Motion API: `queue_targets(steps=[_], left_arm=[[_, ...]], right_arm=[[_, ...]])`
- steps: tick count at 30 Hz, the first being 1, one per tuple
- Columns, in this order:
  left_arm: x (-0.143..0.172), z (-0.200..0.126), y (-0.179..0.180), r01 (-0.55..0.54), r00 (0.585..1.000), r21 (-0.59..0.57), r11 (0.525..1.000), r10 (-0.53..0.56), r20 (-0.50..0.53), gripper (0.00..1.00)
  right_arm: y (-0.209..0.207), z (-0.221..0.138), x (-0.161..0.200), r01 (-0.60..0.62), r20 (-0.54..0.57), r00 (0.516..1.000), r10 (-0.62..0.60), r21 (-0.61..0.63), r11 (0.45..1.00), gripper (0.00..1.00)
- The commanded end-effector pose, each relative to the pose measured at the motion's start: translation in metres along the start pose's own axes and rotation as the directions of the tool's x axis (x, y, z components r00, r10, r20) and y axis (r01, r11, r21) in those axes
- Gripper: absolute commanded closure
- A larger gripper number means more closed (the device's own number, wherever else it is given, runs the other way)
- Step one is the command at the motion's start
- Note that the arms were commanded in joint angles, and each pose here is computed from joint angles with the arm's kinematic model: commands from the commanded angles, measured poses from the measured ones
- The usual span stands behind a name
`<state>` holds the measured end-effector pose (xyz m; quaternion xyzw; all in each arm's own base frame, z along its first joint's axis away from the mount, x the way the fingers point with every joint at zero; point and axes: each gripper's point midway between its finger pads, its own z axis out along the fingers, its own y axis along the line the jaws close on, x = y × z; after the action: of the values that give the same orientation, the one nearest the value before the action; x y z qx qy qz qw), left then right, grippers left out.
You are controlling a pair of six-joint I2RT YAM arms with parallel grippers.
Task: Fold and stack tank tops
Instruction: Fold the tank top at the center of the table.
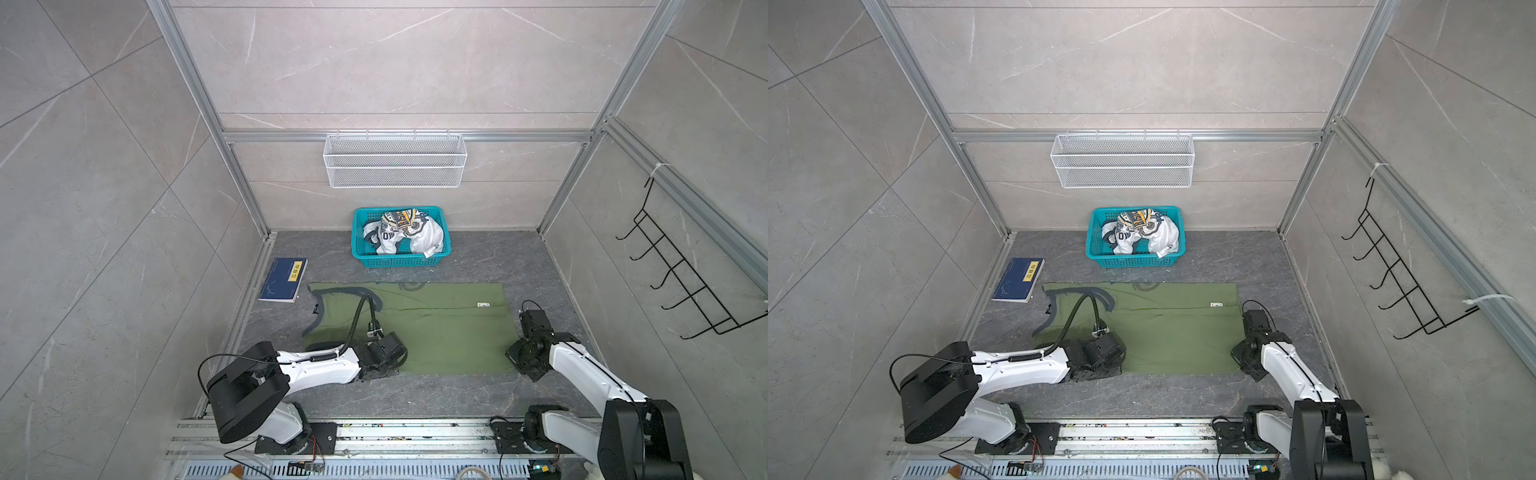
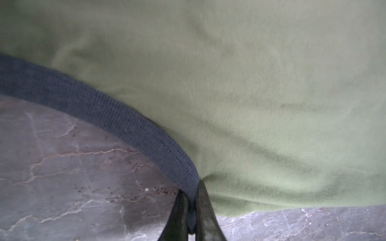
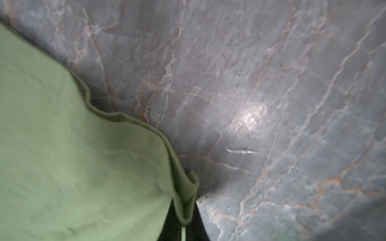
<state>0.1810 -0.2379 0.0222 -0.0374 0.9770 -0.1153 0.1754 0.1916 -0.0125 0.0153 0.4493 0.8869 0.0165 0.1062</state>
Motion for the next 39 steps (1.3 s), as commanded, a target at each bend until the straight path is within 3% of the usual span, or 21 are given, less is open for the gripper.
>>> queue_targets(steps=[1,8,16,27,39], left_arm=[[-0.014,-0.016,-0.01,-0.012,0.999,0.032,0.999,0.011,0.035,0.97],[-0.045,-0.038,-0.018,-0.042,0.995,0.007,0.999,0.041,0.092,1.0],[-0.108,-0.05,-0.02,0.003,0.987,0.004,1.0,-0.003,0.16,1.0],[-0.174,-0.013,-0.024,0.048,0.988,-0.029,0.998,-0.043,0.146,1.0],[-0.198,0.021,-0.023,0.088,0.989,-0.055,0.995,-0.081,0.121,1.0]], right_arm=[[-0.004,-0.005,-0.003,0.015,0.034,0.999,-0.014,-0.01,1.0,1.0],[0.023,-0.037,-0.03,0.074,0.12,0.991,-0.065,-0.076,0.994,1.0],[0.077,-0.055,-0.064,0.15,0.153,0.98,-0.127,-0.152,0.977,1.0],[0.14,-0.035,-0.1,0.193,0.154,0.974,-0.163,-0.203,0.96,0.98],[0.165,-0.008,-0.118,0.205,0.13,0.974,-0.184,-0.165,0.965,0.93]])
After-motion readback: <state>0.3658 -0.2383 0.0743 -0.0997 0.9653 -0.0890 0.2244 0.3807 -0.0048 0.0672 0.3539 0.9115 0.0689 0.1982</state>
